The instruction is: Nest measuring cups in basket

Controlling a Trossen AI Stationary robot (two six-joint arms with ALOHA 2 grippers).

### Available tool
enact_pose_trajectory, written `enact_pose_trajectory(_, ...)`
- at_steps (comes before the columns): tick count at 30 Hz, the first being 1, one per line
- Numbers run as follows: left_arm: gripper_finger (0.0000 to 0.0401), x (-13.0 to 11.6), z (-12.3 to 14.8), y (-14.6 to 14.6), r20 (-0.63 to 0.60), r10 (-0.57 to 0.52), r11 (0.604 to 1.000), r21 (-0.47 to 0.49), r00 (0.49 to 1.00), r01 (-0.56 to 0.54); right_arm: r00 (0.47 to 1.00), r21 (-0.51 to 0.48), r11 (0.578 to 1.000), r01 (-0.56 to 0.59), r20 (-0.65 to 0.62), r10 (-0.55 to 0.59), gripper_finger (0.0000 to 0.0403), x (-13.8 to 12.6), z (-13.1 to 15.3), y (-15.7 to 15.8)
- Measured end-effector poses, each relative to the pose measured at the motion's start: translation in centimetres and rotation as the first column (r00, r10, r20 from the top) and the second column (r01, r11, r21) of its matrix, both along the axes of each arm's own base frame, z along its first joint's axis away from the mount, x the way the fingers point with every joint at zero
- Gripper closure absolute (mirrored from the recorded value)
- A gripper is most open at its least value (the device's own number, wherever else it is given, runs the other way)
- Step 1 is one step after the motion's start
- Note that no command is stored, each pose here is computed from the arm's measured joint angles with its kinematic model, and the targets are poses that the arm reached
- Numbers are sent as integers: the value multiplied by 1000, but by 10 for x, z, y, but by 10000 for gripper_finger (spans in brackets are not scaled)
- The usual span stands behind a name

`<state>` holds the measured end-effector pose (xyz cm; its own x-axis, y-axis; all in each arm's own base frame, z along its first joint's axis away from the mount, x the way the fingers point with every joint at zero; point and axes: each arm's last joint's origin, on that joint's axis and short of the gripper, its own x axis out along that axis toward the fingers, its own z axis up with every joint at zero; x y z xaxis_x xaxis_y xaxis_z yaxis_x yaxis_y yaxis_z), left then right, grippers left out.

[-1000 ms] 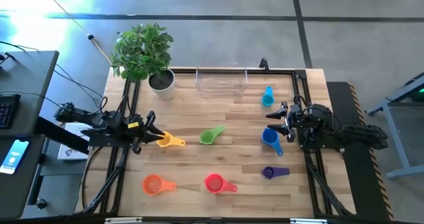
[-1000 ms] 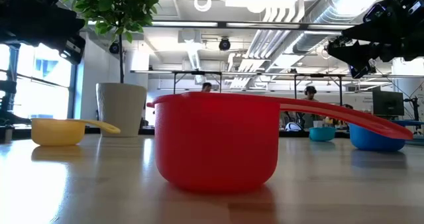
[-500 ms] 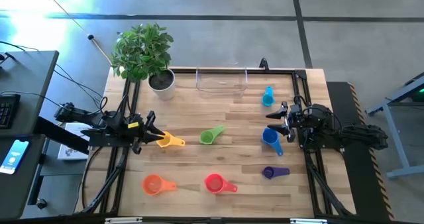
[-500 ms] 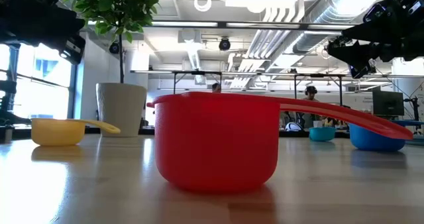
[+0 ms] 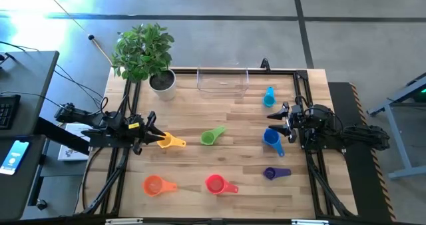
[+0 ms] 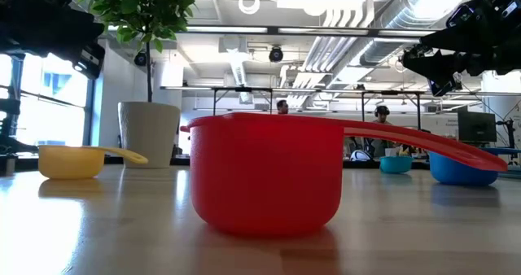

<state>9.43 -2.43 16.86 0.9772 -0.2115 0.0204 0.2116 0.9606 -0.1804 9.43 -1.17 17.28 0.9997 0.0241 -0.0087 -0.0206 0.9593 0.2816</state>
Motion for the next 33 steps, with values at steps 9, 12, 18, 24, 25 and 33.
enact_pose_trajectory(9, 339, 0, 1, 1, 5, 37, 999, -4, 999, -37, 1000, 0, 1000, 0, 0, 0, 169, 0, 0, 0)
enact_pose_trajectory(12, 339, 0, 1, 1, 5, 35, 999, -4, 999, -35, 1000, 0, 1000, 0, 0, 0, 169, 0, 0, 0)
enact_pose_trajectory(18, 339, 0, 1, 1, 5, 44, 999, -15, 999, -44, 1000, 0, 1000, 0, 1, 0, 169, 0, 0, 0)
enact_pose_trajectory(24, 339, 0, 3, 4, -4, 144, 972, -188, 990, -142, 1000, 0, 1000, -1, 0, 1, 169, 0, 0, 0)
enact_pose_trajectory(25, 339, 0, 4, 5, -8, 160, 964, -215, 987, -158, 1000, 0, 1000, 0, 0, 0, 169, 0, 0, 0)
enact_pose_trajectory(33, 339, 0, 5, 6, -40, 171, 892, -418, 984, -172, 1000, -9, 1000, 3, 0, -3, 169, 0, 0, 0)
